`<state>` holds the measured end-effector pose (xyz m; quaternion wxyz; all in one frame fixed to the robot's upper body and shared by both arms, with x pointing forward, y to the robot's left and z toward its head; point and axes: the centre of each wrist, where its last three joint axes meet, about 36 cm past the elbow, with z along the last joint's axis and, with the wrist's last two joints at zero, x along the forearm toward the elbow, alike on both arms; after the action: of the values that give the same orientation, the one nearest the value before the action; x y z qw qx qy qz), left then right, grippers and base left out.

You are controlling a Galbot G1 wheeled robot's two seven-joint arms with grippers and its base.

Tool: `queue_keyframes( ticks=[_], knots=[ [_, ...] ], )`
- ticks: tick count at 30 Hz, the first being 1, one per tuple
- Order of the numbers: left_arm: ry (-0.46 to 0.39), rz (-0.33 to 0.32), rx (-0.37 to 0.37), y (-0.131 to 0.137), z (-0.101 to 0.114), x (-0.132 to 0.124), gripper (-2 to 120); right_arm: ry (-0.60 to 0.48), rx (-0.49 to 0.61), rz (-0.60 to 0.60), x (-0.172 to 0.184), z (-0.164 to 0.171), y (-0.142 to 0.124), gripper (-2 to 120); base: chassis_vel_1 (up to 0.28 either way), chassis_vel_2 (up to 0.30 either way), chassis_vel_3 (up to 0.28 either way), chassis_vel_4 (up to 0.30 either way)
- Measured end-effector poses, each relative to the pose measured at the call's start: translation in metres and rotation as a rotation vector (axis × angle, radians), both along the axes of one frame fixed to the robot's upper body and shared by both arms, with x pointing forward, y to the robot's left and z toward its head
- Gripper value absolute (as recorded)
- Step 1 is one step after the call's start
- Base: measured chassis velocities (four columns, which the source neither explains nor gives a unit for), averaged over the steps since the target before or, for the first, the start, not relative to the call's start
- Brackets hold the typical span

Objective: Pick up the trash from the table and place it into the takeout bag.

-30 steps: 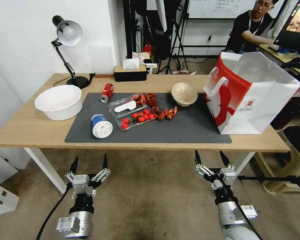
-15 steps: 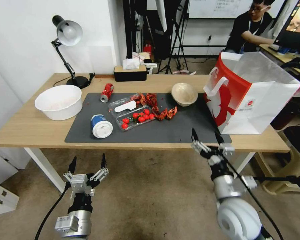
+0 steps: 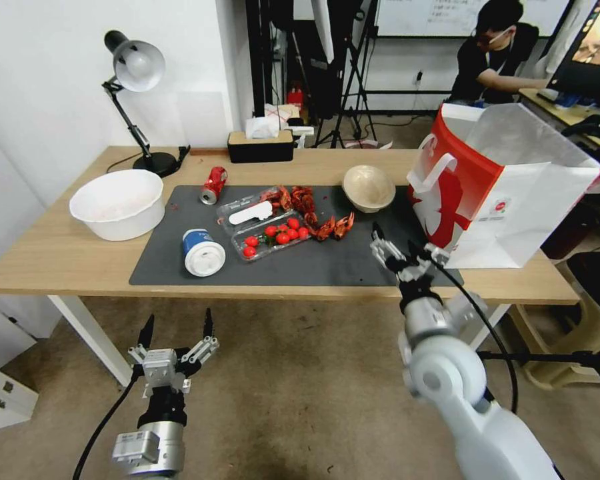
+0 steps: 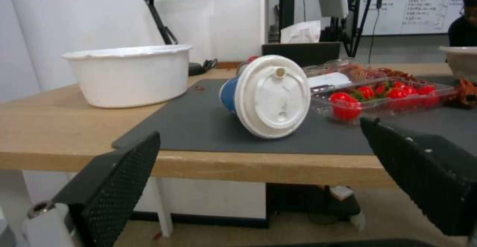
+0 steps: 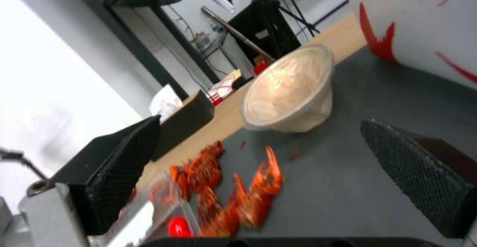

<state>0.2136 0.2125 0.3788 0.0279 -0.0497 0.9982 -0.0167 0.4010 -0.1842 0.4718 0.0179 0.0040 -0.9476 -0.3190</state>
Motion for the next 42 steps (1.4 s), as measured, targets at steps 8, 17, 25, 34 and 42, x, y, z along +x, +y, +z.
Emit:
queue_keyframes(
  ticks=[8,17,25,34,42],
  knots=[
    [-0.01,0.004,0.001,0.004,0.004,0.002,100,0.03,0.058,-0.058,0.048,0.015,0.009,100,0.0,0.0,0.0,0.0],
    [-0.004,-0.001,0.001,0.002,0.004,0.002,100,0.151,0.081,-0.101,0.074,0.028,0.011,100,0.0,0.0,0.0,0.0],
    [-0.007,0.0,0.001,0.001,0.008,0.001,100,0.218,0.092,-0.133,0.088,0.035,0.013,100,0.0,0.0,0.0,0.0],
    [-0.007,-0.005,0.003,0.0,0.008,0.0,100,0.274,0.072,-0.164,0.101,0.046,0.01,100,0.0,0.0,0.0,0.0],
    [-0.007,-0.002,0.005,0.001,0.009,-0.001,100,0.307,0.08,-0.175,0.114,0.053,0.008,100,0.0,0.0,0.0,0.0]
  ],
)
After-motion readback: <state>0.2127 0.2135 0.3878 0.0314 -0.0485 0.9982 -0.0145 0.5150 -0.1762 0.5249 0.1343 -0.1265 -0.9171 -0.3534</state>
